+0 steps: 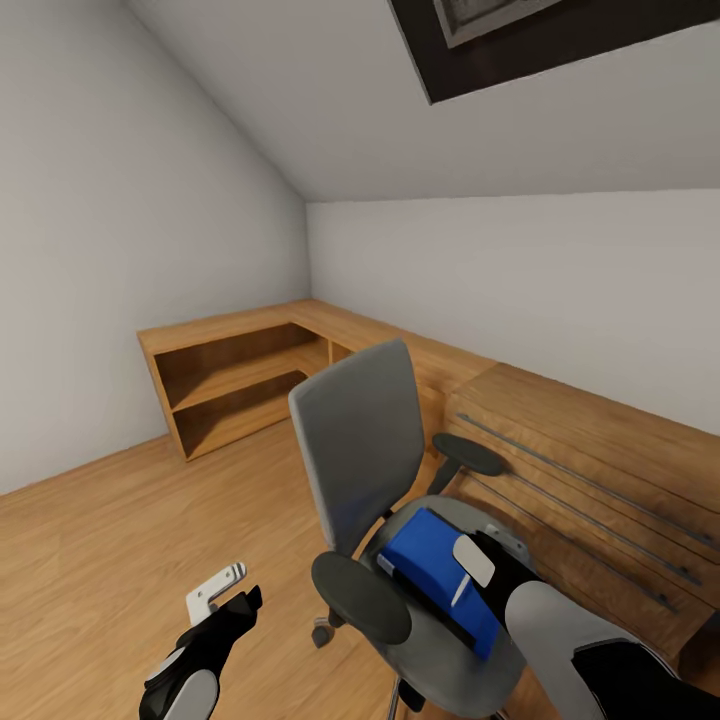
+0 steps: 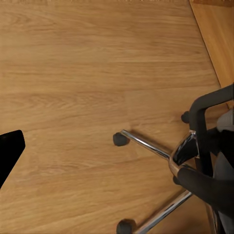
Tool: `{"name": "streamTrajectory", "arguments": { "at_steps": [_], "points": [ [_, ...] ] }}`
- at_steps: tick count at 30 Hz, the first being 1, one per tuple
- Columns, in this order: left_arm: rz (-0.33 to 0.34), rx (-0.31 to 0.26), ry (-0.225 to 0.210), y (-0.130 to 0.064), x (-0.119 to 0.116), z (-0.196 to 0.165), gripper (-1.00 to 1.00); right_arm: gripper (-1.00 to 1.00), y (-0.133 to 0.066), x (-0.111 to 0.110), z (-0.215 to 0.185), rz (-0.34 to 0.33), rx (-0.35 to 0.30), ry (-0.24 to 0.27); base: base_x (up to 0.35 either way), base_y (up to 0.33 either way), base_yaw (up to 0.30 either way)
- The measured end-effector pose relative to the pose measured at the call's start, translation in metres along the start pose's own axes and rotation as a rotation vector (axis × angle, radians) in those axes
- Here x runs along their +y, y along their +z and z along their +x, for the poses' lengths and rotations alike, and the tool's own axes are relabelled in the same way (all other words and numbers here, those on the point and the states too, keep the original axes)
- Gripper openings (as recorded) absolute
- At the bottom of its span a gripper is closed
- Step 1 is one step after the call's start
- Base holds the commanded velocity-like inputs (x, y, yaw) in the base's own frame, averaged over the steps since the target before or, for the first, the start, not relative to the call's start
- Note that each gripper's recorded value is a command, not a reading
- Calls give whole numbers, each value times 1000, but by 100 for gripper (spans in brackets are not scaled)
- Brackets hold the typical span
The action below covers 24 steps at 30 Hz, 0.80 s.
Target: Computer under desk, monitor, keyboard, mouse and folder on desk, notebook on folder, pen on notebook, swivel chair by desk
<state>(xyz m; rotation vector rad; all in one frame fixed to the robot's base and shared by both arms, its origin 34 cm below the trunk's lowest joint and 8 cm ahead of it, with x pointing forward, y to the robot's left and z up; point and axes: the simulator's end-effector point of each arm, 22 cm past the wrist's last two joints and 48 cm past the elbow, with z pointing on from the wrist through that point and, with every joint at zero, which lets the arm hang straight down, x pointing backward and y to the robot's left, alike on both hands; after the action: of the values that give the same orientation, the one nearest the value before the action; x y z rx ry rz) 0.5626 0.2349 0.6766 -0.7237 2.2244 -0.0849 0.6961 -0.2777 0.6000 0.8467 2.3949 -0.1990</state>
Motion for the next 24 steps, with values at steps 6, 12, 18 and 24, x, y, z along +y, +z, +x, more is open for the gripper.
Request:
{"name": "streamTrajectory", "arguments": {
  "at_steps": [6, 12, 18, 24],
  "points": [
    [0, 0, 0, -7, -4, -8, 100, -100, -9, 1, -9, 1, -1, 3, 0, 0, 0],
    [0, 1, 0, -14, -7, -16, 100, -100, -24, 14, -36, -26, -39, 26, -170, 0, 0],
    [-1, 1, 1, -20, -11, -24, 100, -100, -47, 27, -69, -37, -61, 26, -317, 0, 0],
    [-1, 0, 2, -27, -14, -32, 100, -100, -59, 31, -82, -46, -67, 26, -338, 0, 0]
  ]
}}
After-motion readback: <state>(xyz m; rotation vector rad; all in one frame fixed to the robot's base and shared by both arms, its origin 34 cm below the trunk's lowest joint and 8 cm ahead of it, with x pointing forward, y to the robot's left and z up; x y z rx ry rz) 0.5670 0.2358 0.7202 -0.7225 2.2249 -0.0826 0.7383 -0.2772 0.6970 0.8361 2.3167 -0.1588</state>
